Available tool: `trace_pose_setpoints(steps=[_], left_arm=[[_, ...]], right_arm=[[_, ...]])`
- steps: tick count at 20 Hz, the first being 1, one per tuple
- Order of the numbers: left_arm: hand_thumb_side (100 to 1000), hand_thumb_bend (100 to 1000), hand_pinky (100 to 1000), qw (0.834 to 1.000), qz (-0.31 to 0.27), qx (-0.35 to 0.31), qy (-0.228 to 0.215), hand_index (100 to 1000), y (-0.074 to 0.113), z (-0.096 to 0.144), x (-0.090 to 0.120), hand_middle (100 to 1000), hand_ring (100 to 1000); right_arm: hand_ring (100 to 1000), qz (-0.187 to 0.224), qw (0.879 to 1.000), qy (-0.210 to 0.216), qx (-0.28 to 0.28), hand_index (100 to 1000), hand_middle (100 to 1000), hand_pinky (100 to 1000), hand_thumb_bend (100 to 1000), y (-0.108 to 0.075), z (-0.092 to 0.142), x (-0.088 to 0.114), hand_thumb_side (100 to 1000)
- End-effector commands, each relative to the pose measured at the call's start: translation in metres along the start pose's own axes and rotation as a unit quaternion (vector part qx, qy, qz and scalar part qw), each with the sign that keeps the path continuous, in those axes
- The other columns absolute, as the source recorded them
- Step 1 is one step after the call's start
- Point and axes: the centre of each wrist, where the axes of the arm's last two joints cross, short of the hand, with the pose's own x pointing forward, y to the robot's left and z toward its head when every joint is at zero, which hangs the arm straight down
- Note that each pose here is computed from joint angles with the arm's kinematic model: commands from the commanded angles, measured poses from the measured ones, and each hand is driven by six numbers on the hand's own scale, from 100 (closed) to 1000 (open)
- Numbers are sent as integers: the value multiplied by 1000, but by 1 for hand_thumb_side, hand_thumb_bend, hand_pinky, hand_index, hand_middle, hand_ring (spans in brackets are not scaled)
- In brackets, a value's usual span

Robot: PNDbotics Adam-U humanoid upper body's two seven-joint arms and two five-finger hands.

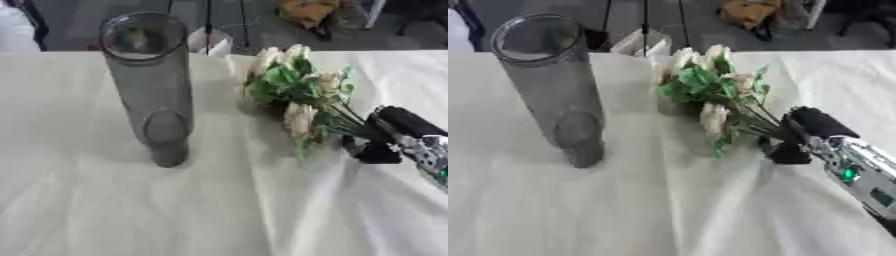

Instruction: Arrange flowers into the vase.

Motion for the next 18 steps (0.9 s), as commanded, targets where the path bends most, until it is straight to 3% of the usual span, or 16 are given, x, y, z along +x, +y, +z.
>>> trace_pose_setpoints(steps=[1, 3, 10, 18], left_arm=[[992, 100, 764, 1000, -8, -4, -15, 947, 5, -6, 5, 870, 856], [991, 100, 763, 1000, -8, -4, -15, 946, 5, -6, 5, 870, 855], [988, 100, 762, 1000, -9, -6, -15, 945, 5, -7, 5, 869, 854], [985, 100, 761, 1000, -9, -6, -15, 944, 6, -7, 5, 867, 853]], right_arm=[[100, 2, 999, -10, -44, 100, 100, 100, 100, -18, 2, -2, 602], [100, -5, 998, -14, -65, 100, 100, 100, 100, -19, 2, -2, 631], [100, -37, 988, -12, -146, 100, 100, 100, 100, -26, 5, 3, 591], [100, -118, 961, -45, -245, 100, 100, 100, 100, -68, 19, 42, 536]])
